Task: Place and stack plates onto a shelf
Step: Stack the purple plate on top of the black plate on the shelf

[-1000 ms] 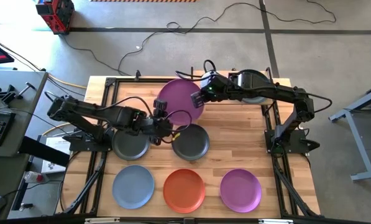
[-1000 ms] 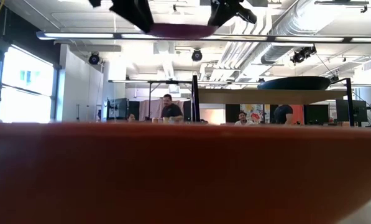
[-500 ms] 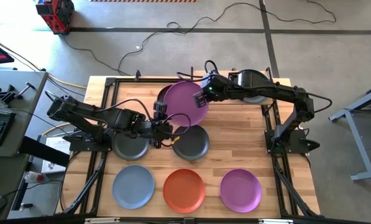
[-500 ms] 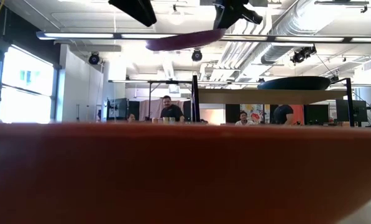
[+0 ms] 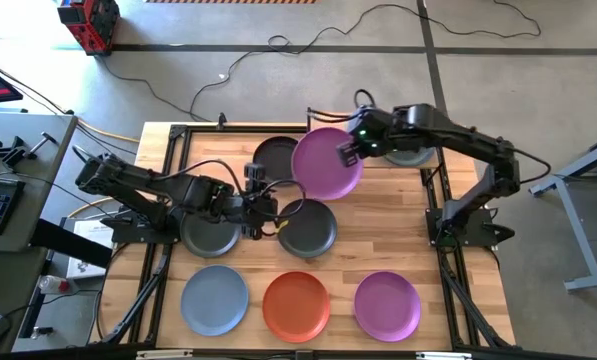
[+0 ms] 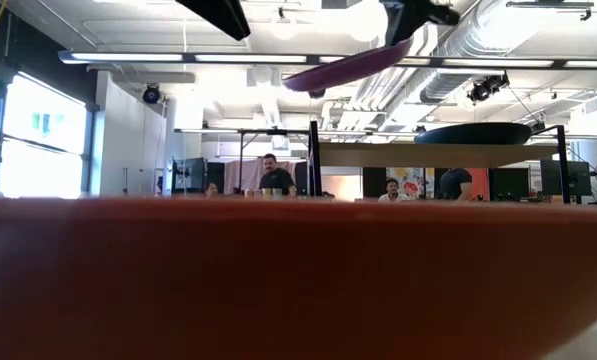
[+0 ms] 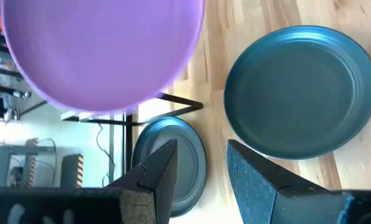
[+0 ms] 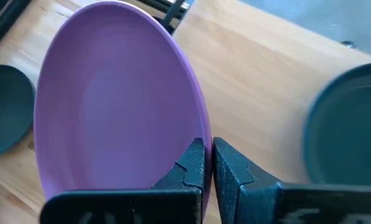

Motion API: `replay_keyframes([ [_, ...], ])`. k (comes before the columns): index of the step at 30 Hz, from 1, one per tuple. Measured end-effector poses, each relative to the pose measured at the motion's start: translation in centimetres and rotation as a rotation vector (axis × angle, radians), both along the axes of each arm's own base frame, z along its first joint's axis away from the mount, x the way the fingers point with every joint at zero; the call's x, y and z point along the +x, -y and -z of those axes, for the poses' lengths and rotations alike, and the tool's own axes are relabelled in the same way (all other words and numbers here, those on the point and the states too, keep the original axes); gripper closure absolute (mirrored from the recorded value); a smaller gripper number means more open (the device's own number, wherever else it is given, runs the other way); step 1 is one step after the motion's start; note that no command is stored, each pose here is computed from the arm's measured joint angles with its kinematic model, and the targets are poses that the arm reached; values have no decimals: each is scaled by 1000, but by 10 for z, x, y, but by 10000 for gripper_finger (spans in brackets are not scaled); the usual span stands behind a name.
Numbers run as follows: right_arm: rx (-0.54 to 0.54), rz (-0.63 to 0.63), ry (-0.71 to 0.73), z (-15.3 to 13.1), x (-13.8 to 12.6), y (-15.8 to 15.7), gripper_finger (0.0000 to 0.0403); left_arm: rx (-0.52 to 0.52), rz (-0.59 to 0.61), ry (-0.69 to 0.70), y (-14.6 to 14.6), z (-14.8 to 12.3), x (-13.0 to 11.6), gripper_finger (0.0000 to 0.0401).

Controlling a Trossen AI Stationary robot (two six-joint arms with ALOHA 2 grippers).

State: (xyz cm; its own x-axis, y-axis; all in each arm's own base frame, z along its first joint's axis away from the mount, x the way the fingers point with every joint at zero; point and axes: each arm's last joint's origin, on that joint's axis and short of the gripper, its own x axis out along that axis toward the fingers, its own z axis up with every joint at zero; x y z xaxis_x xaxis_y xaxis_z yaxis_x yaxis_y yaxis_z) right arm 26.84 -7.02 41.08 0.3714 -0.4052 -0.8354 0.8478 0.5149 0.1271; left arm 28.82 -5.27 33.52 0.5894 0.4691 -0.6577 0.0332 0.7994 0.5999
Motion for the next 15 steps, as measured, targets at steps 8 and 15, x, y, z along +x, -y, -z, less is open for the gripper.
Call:
replay_keyframes([
  [8,-43,23,14,-21,-51,3,403,-21,-91,20,-19,0,3,272],
  [15,-1,143,48,7,-107,6,403,-41,-185,40,-39,0,4,272],
])
